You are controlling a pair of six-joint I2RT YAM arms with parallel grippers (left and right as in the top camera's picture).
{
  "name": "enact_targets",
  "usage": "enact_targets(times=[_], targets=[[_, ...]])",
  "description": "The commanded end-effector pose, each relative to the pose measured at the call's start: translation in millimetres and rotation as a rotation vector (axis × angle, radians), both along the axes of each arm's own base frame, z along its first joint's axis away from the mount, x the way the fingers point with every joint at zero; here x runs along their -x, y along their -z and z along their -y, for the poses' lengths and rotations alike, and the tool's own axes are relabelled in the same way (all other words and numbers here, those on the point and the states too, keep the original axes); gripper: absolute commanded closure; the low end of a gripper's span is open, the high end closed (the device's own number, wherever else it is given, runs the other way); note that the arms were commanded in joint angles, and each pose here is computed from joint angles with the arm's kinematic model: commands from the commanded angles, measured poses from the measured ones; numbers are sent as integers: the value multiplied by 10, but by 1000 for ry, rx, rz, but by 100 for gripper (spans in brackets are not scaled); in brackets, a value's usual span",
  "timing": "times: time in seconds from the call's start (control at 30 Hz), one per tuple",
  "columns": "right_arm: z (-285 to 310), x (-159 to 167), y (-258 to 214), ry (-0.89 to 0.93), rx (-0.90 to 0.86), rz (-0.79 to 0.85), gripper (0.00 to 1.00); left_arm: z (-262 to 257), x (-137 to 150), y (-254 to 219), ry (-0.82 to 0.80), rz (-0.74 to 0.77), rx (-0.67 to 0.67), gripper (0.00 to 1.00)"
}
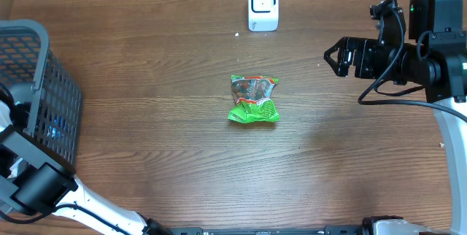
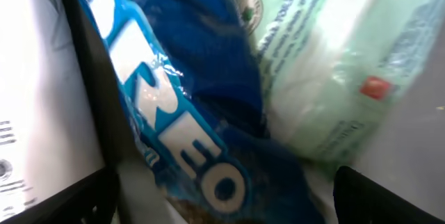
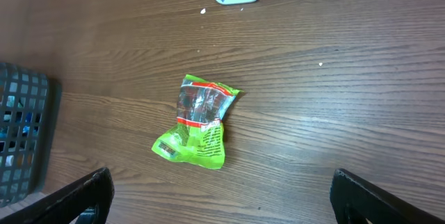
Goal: Scan the item barcode
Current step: 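Reach the left gripper into the basket and grasp the blue Oreo pack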
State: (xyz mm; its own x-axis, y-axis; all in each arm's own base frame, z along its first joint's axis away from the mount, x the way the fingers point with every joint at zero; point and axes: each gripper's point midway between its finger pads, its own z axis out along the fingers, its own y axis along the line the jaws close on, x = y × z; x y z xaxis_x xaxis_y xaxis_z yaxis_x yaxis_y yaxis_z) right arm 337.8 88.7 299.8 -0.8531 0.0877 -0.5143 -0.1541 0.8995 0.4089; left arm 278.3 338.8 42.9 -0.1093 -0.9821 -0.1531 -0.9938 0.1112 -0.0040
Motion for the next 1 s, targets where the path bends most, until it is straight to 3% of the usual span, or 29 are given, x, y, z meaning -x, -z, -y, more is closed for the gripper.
enact_targets(times=[0.0,0.23,0.43,0.77,0.9,0.97], targets=[[-20,-3,-92,-6,-7,25,0,52,63,136,-9,-37,8,12],[-20,-2,-93,-6,-7,25,0,78,86,166,-5,-45,17,19],[-19,-1,-91,-6,-7,24,0,152,149,247,-4,-65,40,34],[-20,-3,-92,-6,-7,25,0,234,219,282,-4,-91,71,74],[-20,-3,-92,-6,-7,25,0,247,216,283,-4,-88,77,96],[-20,-9,-97,-6,-7,29,0,251,211,284,-4,-85,80,96]])
